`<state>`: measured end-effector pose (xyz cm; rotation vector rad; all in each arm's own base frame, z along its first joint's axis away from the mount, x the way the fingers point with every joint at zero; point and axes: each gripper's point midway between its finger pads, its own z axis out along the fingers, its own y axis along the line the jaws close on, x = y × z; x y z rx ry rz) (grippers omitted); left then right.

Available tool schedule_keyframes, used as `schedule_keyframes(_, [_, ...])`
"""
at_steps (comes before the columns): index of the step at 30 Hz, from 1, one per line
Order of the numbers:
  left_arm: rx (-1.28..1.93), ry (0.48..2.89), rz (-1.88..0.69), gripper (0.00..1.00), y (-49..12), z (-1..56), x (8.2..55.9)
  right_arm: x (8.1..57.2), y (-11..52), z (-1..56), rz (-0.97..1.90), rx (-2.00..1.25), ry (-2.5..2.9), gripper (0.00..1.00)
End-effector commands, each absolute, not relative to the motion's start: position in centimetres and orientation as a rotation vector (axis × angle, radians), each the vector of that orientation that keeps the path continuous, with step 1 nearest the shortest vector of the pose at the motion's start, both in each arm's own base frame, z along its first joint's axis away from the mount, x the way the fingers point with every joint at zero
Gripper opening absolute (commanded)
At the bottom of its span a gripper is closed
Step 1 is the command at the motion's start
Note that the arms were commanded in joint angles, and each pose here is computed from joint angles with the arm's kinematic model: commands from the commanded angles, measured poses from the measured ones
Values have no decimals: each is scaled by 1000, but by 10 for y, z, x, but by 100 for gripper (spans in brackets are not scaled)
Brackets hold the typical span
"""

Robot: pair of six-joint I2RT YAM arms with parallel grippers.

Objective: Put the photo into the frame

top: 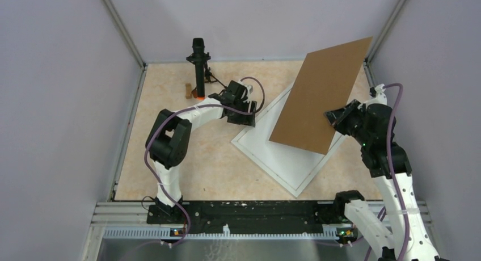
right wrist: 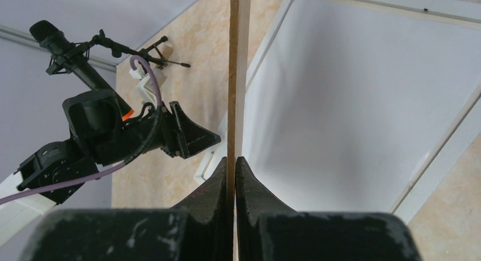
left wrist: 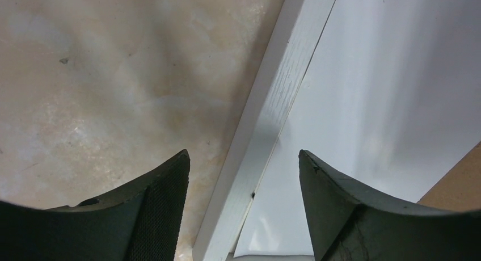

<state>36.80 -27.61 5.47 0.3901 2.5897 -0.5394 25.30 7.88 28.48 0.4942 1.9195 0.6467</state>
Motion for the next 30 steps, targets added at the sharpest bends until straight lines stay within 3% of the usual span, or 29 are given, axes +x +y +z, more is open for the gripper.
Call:
schedule_keyframes(1, [356,2571,-586,74,-289,59,381,262,82,327,703,426,1752,0])
schedule_keyframes(9, [260,2657,-515,67,-273,35,368,269,84,335,767,488,1683,0])
schedule_keyframes(11, [258,2621,-513,75,-269,48,365,269,87,343,819,502,1633,0])
schedule_keyframes(15, [321,2472,-671,94,-274,116,353,269,96,361,914,468,1549,0])
schedule_keyframes(17, [359,2421,-755,98,-276,154,343,269,103,367,949,419,1535,0])
schedule_keyframes(25, [267,2109,-1100,99,-227,292,324,249,140,379,1170,166,1442,0])
schedule_keyframes(30, [265,1845,-1362,99,-211,340,299,218,155,403,1322,10,1297,0])
